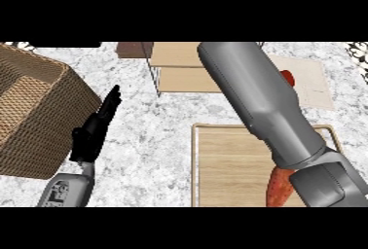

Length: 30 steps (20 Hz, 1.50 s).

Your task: Pick the tomato from the tray and place it in the tiered shelf

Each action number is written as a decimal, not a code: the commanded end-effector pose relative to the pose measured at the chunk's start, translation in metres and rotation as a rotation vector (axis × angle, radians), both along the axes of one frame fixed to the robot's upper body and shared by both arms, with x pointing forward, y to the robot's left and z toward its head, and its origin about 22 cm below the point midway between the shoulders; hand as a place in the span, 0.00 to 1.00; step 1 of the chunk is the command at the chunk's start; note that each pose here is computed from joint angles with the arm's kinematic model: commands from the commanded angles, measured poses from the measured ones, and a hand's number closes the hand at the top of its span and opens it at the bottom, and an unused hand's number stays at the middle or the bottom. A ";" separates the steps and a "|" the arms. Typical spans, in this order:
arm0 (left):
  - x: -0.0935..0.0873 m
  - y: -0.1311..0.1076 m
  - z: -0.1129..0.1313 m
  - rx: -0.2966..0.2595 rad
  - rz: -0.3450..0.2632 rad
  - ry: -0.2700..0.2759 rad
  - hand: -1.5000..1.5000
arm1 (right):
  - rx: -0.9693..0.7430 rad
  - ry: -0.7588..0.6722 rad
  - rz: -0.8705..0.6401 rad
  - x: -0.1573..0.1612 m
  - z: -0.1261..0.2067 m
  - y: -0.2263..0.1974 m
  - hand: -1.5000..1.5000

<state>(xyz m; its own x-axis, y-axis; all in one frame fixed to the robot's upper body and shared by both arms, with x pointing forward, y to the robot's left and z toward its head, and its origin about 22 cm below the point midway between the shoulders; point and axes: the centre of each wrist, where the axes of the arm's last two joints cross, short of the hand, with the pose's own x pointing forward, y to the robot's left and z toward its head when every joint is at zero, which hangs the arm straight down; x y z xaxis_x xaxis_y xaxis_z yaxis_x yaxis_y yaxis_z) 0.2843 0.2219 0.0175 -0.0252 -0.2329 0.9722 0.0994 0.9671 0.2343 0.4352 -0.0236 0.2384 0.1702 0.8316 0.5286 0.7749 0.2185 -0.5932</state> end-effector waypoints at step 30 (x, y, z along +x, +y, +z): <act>-0.012 0.014 -0.012 0.001 0.032 0.032 0.50 | 0.677 -0.371 -0.026 -0.081 0.126 -0.088 0.00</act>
<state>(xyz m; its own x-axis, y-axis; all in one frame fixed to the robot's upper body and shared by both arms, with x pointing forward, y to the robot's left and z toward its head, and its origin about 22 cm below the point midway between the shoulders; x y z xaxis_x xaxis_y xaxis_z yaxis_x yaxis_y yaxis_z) 0.2758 0.2324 0.0092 -0.0039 -0.2346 0.9721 0.0727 0.9694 0.2343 0.3757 -0.0844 0.3481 -0.1699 0.4333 0.8851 0.8939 0.4459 -0.0467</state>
